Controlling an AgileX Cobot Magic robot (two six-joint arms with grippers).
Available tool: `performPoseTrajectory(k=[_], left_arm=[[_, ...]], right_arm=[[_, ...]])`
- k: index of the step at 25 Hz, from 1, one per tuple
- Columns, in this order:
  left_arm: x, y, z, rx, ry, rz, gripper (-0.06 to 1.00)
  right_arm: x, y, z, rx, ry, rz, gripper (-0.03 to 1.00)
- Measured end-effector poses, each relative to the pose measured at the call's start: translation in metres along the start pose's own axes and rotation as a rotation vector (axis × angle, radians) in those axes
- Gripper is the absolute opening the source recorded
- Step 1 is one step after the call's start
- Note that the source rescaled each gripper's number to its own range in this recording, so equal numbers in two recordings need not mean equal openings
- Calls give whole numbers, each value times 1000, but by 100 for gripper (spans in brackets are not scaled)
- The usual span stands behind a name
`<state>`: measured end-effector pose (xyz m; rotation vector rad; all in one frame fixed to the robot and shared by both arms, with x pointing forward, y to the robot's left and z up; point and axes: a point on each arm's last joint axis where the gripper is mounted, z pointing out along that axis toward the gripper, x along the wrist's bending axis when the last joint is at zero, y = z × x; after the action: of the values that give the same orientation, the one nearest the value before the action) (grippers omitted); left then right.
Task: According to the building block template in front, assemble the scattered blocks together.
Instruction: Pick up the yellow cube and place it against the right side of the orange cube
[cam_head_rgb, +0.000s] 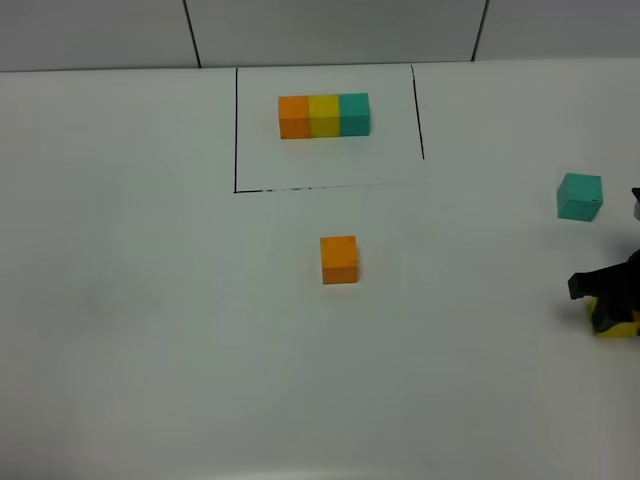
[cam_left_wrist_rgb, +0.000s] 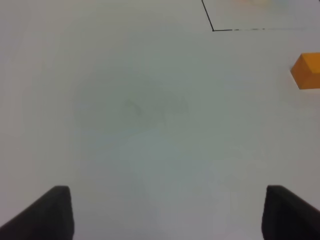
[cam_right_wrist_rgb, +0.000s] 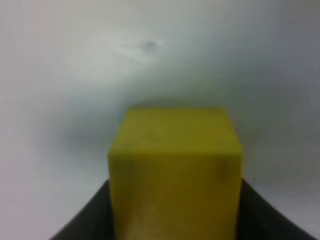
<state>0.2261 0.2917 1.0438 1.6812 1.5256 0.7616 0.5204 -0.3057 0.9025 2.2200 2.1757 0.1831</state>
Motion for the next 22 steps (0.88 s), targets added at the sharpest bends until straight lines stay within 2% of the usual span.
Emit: performPoseTrajectory(k=[3,6,11,15,18,22], left_arm=[[0,0,0,0,0,0,98],[0,0,0,0,0,0,98],[0,0,0,0,0,0,98],[0,0,0,0,0,0,98],[0,0,0,0,0,0,98],[0,0,0,0,0,0,98]], right_arm=[[7,4,-4,13,3,-94,1],[34,13,-13,17,16,-317,1],[84,31,-35,-4,-11,-835,1],[117,45,-31,46,-6,-1200,1],[137,58,-22,95,15,-1327,1],[161,78,-17,105,21,-1384,1]])
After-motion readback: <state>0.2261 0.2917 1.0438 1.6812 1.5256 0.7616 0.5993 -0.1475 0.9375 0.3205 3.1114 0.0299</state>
